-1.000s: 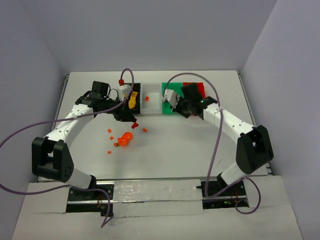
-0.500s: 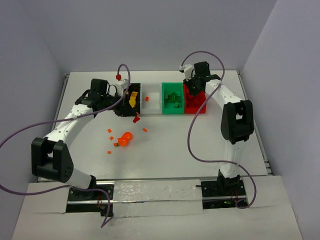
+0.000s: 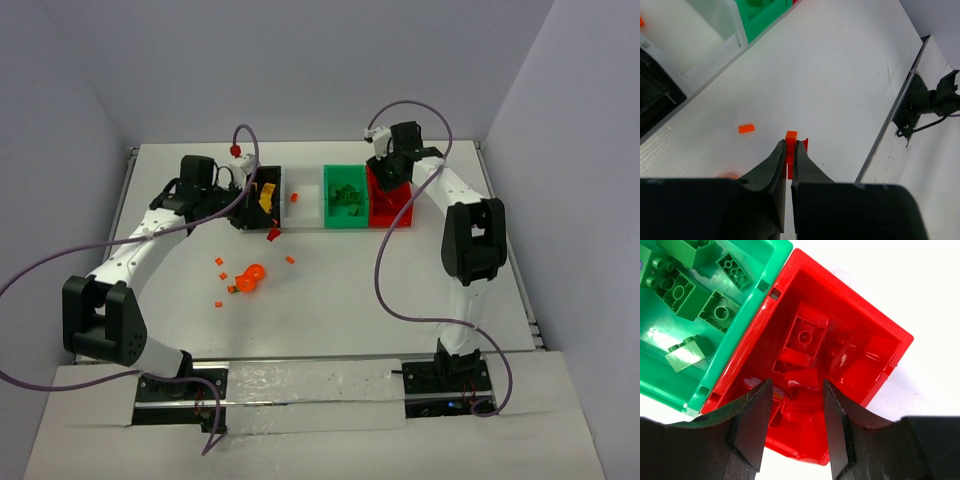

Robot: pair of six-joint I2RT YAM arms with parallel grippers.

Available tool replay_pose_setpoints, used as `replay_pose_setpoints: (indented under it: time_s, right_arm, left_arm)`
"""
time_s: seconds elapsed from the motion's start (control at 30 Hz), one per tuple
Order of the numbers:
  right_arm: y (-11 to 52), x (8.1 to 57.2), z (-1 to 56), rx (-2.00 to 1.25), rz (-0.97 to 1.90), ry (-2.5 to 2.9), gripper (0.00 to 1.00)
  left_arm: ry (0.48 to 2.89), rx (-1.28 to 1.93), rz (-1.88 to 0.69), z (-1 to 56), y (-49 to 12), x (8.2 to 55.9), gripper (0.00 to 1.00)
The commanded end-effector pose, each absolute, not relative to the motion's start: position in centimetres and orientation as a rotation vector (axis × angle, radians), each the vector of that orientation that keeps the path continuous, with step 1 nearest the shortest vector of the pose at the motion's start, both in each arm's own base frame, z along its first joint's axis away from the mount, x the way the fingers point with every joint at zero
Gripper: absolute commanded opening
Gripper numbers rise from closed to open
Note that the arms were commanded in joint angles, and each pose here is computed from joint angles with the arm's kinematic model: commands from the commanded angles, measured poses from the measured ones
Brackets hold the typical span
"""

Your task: Sort the legos into containers by color

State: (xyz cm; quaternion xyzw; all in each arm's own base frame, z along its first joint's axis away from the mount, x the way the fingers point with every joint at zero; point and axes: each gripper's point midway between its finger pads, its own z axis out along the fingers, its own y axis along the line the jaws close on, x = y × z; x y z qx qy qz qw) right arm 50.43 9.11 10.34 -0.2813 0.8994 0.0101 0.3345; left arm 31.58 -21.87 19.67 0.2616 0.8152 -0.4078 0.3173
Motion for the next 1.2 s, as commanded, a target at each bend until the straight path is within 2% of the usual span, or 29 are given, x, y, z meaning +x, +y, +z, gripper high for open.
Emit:
replay_pose_setpoints:
  time_s: [0.0, 0.1, 0.23, 0.33, 0.53, 0.67, 0.77, 0.87, 1.0, 1.03, 1.1, 1.17]
  right_arm:
    - [9.2, 51.4, 14.4, -0.694, 0.036, 2.273, 0.52]
    - [10.7, 50.1, 16.5, -0.713, 0.141, 2.239, 0.51]
    - [17.0, 43.4, 23.7, -0.776, 0.545, 2.071, 0.53]
    - [23.2, 36.6, 26.7, -0.836, 0.904, 1.96, 0.61]
    - [31.2, 27.5, 29.6, -0.976, 1.273, 1.784, 0.74]
    - [33.7, 25.4, 29.8, -1.032, 1.448, 1.789, 0.81]
    - [34.5, 24.8, 30.1, -1.025, 1.556, 1.786, 0.85]
    - [34.8, 24.6, 30.0, -1.027, 1.566, 1.784, 0.85]
    - [35.1, 24.6, 29.3, -1.042, 1.562, 1.8, 0.8]
    - [35.1, 24.5, 29.3, -1.043, 1.567, 1.801, 0.77]
    - [35.2, 24.4, 29.4, -1.044, 1.586, 1.788, 0.65]
    - [35.2, 24.3, 29.6, -1.047, 1.593, 1.781, 0.6]
  left_arm:
    - [2.055, 0.7, -1.045, 22.2, -22.1, 32.2, 0.0]
    - [2.033, 0.695, -1.044, 22.8, -22.1, 32.1, 0.0]
    - [1.98, 0.657, -1.109, 23.8, -22.5, 31.2, 0.0]
    - [1.852, 0.642, -1.204, 25.9, -23.2, 29.8, 0.0]
    - [1.709, 0.647, -1.37, 29.3, -24.2, 27.9, 0.0]
    - [1.632, 0.68, -1.532, 30.9, -24.9, 25.8, 0.0]
    - [1.596, 0.698, -1.533, 31.7, -25.0, 25.3, 0.0]
    - [1.598, 0.696, -1.535, 31.7, -25.0, 25.2, 0.0]
    - [1.596, 0.695, -1.546, 31.8, -25.0, 25.1, 0.0]
    - [1.595, 0.694, -1.547, 31.9, -25.0, 25.1, 0.0]
    - [1.599, 0.689, -1.549, 31.8, -25.1, 25.2, 0.0]
    - [1.603, 0.687, -1.55, 31.7, -25.1, 25.2, 0.0]
